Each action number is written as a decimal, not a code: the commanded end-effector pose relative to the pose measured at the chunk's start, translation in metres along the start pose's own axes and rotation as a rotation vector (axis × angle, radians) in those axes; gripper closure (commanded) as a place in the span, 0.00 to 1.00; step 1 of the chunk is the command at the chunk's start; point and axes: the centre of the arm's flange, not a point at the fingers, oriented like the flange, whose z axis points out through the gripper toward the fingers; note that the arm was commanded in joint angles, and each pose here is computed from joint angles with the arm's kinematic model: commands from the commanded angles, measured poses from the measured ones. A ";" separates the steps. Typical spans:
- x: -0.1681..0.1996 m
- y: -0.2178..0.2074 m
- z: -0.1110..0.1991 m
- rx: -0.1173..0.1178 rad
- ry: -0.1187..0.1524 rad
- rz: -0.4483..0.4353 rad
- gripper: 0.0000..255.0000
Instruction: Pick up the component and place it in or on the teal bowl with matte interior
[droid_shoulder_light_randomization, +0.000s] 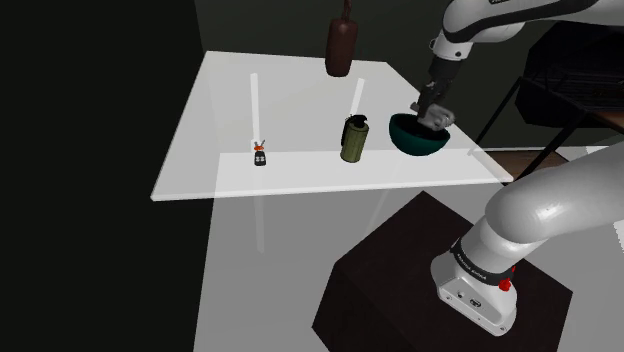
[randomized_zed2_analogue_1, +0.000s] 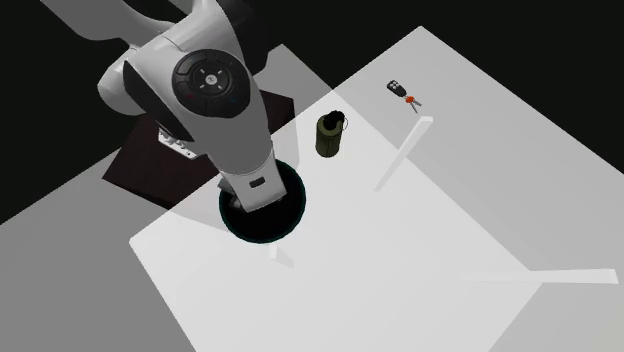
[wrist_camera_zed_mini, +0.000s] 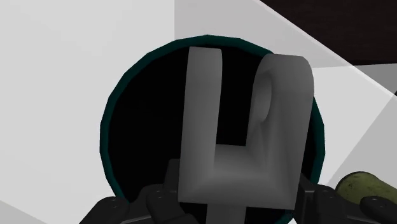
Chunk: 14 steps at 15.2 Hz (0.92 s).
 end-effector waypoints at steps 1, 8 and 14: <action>0.001 0.000 0.010 0.000 0.001 0.000 1.00; 0.003 0.000 0.031 0.000 0.001 0.000 1.00; 0.003 0.000 0.031 0.000 0.001 0.000 0.00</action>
